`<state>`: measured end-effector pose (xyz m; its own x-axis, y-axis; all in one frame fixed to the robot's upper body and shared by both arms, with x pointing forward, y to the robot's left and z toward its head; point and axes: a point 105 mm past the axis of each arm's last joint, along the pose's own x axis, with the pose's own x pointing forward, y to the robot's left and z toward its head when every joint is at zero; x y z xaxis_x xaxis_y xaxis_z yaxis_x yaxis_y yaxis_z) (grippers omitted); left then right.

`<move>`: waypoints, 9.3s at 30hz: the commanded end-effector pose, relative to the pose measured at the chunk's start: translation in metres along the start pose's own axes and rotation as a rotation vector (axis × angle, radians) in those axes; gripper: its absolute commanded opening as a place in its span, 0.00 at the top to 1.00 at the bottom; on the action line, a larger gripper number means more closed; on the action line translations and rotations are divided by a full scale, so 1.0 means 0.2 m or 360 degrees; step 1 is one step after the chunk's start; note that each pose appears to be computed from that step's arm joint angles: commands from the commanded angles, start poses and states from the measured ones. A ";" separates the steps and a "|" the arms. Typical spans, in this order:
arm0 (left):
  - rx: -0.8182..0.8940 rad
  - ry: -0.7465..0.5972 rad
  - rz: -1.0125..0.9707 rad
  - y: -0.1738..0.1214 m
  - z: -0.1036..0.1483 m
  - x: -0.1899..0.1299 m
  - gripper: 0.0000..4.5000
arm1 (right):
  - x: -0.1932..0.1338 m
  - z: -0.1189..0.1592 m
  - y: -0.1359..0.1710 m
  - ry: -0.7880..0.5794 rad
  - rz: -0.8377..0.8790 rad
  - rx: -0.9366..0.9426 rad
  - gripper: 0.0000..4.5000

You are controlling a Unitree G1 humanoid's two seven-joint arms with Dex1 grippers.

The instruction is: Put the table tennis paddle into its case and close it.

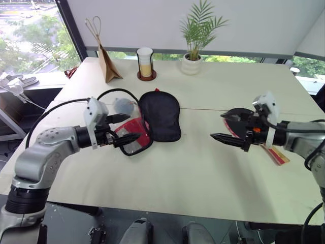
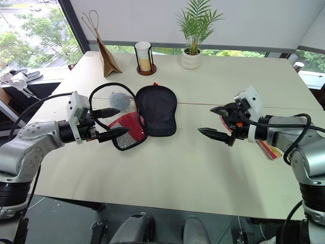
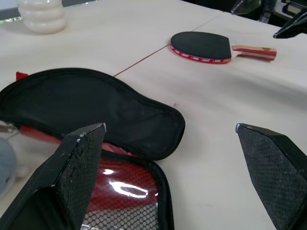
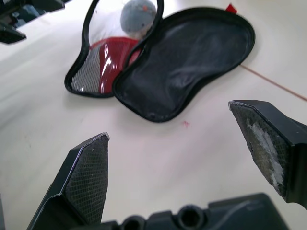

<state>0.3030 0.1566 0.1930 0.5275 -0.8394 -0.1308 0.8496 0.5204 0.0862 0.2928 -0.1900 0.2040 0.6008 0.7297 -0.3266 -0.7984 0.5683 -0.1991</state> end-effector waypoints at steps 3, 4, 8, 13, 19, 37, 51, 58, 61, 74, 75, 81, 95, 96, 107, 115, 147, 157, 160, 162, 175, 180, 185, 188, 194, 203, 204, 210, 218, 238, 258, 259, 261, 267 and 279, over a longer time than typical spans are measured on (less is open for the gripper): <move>0.0084 -0.0056 0.0013 0.02 0.08 -0.03 0.00 | -0.02 0.06 0.02 -0.0032 0.0001 -0.0072 0.01; 0.0080 -0.0062 -0.0001 0.02 0.09 -0.02 0.00 | -0.02 0.05 0.03 -0.0030 0.0001 -0.0071 0.01; 0.0083 -0.0075 -0.0026 0.02 0.10 -0.01 0.00 | -0.02 0.04 0.03 -0.0027 -0.0029 -0.0065 0.01; 0.0089 -0.0066 -0.0033 0.02 0.09 0.00 0.00 | -0.01 0.02 0.02 -0.0026 -0.0059 -0.0029 0.01; 0.0095 -0.0054 -0.0053 0.03 0.09 0.01 0.00 | 0.01 0.00 0.02 -0.0011 -0.0053 0.0018 0.01; 0.0133 -0.0037 -0.0010 0.10 0.08 0.01 0.00 | 0.50 -0.02 -0.05 0.0169 -0.0070 0.0277 0.01; 0.0162 -0.0017 0.0051 0.07 0.07 -0.04 0.00 | 0.95 -0.11 -0.14 0.0216 -0.0260 0.0446 0.01; 0.0172 -0.0016 0.0068 0.07 0.08 -0.04 0.00 | 1.04 -0.10 -0.04 0.0232 -0.0112 0.0402 0.01; 0.0178 -0.0014 0.0074 0.07 0.08 -0.04 0.00 | 1.06 -0.10 0.00 0.0241 -0.0065 0.0357 0.01; 0.0185 -0.0019 0.0098 0.06 0.08 -0.05 0.00 | 1.09 -0.13 0.09 0.0291 0.0028 0.0224 0.99; 0.0185 -0.0021 0.0100 0.06 0.08 -0.05 0.00 | 1.08 -0.12 0.08 0.0289 0.0036 0.0216 0.99; 0.0183 -0.0026 0.0105 0.06 0.08 -0.04 0.00 | 0.87 -0.12 0.04 0.0287 0.0091 0.0186 0.99; 0.0171 -0.0043 0.0051 0.05 0.07 0.01 0.00 | 0.44 -0.30 0.01 0.0517 0.0218 0.0051 0.99; 0.0171 -0.0042 0.0048 0.04 0.07 0.01 0.00 | 0.43 -0.31 0.00 0.0532 0.0203 0.0030 0.99; 0.0171 -0.0031 0.0029 0.03 0.05 0.02 0.00 | 0.34 -0.38 -0.11 0.0598 0.0139 0.0044 0.99; 0.0167 -0.0029 0.0024 0.03 0.05 0.02 0.00 | 0.27 -0.42 -0.11 0.0608 0.0098 0.0138 0.99; 0.0155 -0.0048 -0.0080 0.00 0.04 0.08 0.00 | -0.22 -0.28 -0.49 0.0460 -0.0845 0.0285 0.01; 0.0173 -0.0055 -0.0238 -0.04 0.05 0.10 0.00 | -0.43 -0.51 -0.56 0.0690 -0.0868 0.0400 0.01; 0.0133 -0.0102 -0.0333 -0.07 0.10 0.09 0.00 | -0.43 -0.57 -0.53 0.0720 -0.0790 0.0459 0.01; 0.0146 -0.0088 -0.0398 -0.10 0.11 0.08 0.00 | -0.41 -0.62 -0.51 0.0748 -0.0733 0.0497 0.01; 0.0187 -0.0037 -0.0400 -0.08 0.11 0.08 0.00 | -0.38 -0.74 -0.49 0.0822 -0.0629 0.0535 0.32; 0.0191 -0.0031 -0.0395 -0.08 0.10 0.09 0.00 | -0.37 -0.73 -0.50 0.0798 -0.0614 0.0544 0.80; 0.0196 -0.0026 -0.0388 -0.07 0.10 0.09 0.00 | -0.34 -0.63 -0.52 0.0702 -0.0606 0.0530 0.80; 0.0200 -0.0025 -0.0360 -0.05 0.10 0.08 0.00 | -0.29 -0.46 -0.52 0.0564 -0.0598 0.0490 0.80; 0.0199 -0.0024 -0.0325 -0.02 0.09 0.07 0.00 | -0.19 -0.16 -0.44 0.0418 -0.0653 0.0406 0.80; 0.0194 -0.0011 -0.0299 0.04 0.08 0.06 0.00 | 0.13 0.01 -0.15 0.0523 -0.0687 0.0449 0.80; 0.0196 -0.0004 -0.0305 0.04 0.08 0.07 0.00 | 0.16 -0.01 -0.13 0.0547 -0.0685 0.0440 0.80; 0.0206 0.0023 -0.0342 0.04 0.07 0.08 0.00 | 0.29 -0.05 -0.03 0.0588 -0.0648 0.0476 0.80; 0.0208 0.0034 -0.0366 0.05 0.06 0.10 0.00 | 0.46 -0.04 0.01 0.0691 -0.0726 0.0734 0.80; 0.0220 0.0033 -0.0375 0.06 0.08 0.14 0.00 | 0.52 -0.07 0.19 0.0867 -0.0787 0.1025 0.80; 0.0238 0.0039 -0.0359 0.06 0.08 0.14 0.00 | 0.45 -0.14 0.23 0.1017 -0.0532 0.0760 0.80; 0.0239 0.0038 -0.0359 0.06 0.09 0.14 0.00 | 0.45 -0.14 0.23 0.1028 -0.0506 0.0746 0.80; 0.0244 0.0035 -0.0360 0.07 0.09 0.14 0.00 | 0.43 -0.14 0.25 0.1048 -0.0449 0.0708 0.80; 0.0254 0.0033 -0.0362 0.08 0.10 0.15 0.00 | 0.40 -0.10 0.25 0.1081 -0.0379 0.0579 0.80; 0.0255 0.0036 -0.0384 0.08 0.10 0.16 0.00 | 0.37 0.05 0.16 0.0971 -0.0448 0.0512 0.80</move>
<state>0.3338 0.1390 0.1989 0.3229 -0.9245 -0.2028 0.9424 0.2942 0.1591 0.3094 -0.1181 0.1600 0.5388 0.2057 -0.8169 -0.4997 0.8587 -0.1134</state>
